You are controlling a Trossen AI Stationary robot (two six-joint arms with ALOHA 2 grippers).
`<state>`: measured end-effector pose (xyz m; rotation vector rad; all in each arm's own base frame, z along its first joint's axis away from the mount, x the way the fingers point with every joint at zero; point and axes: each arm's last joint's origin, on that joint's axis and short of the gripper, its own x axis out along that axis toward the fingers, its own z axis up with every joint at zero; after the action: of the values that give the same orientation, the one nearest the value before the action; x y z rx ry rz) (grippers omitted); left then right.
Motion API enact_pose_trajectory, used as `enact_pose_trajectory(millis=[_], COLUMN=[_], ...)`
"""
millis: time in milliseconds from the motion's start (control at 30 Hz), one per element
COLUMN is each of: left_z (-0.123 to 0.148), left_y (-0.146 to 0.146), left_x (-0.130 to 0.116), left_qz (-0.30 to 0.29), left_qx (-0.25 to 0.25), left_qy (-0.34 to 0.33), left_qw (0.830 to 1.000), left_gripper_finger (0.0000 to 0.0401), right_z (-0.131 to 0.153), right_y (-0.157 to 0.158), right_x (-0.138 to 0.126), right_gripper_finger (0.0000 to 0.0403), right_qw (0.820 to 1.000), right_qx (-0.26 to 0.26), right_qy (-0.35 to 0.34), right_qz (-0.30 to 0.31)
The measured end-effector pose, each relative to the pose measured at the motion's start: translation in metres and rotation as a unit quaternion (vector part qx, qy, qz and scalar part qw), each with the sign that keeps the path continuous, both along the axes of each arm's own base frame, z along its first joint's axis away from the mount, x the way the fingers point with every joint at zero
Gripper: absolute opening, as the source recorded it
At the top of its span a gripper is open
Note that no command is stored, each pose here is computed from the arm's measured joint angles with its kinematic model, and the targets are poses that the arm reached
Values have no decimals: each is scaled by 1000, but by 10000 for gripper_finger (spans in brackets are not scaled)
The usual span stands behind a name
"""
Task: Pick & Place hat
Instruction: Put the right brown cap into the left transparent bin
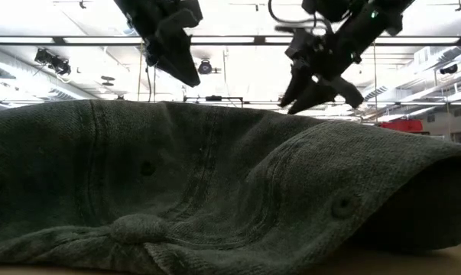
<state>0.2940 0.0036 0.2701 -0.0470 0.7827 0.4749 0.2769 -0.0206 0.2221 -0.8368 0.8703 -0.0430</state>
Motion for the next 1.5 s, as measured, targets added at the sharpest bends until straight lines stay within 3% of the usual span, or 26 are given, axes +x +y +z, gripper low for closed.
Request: enact_pose_trajectory(millis=[200, 400, 533, 800, 867, 1067, 1267, 1500], left_z=[-4, -7, -13, -38, -47, -68, -76, -78], left_y=[-18, -50, -76, -135, -144, -148, -148, -148], left_x=[-19, -42, -50, -59, -57, -56, -53, -53], left_qz=[-11, -37, -38, -87, -78, -52, -57, -45], left_qx=[-23, -166, -198, -182, -181, -150, -118, -118], left_qy=[70, 134, 167, 222, 226, 282, 293, 295], left_qw=[997, 976, 965, 954, 954, 946, 947, 947], left_gripper_finger=[124, 124, 124, 124, 124, 158, 204, 206], right_z=[14, 21, 21, 22, 22, 22, 21, 21], right_y=[42, 74, 84, 89, 89, 89, 89, 89], right_x=[6, 8, 8, 7, 7, 7, 7, 7], right_gripper_finger=[155, 155, 155, 156, 156, 155, 155, 155], right_qw=[994, 967, 951, 950, 951, 952, 952, 952], right_qx=[89, 221, 271, 274, 271, 267, 268, 268], right_qy=[-61, -126, -147, -149, -151, -150, -146, -146], right_qz=[-7, 0, -15, -6, -2, 1, -2, -2])
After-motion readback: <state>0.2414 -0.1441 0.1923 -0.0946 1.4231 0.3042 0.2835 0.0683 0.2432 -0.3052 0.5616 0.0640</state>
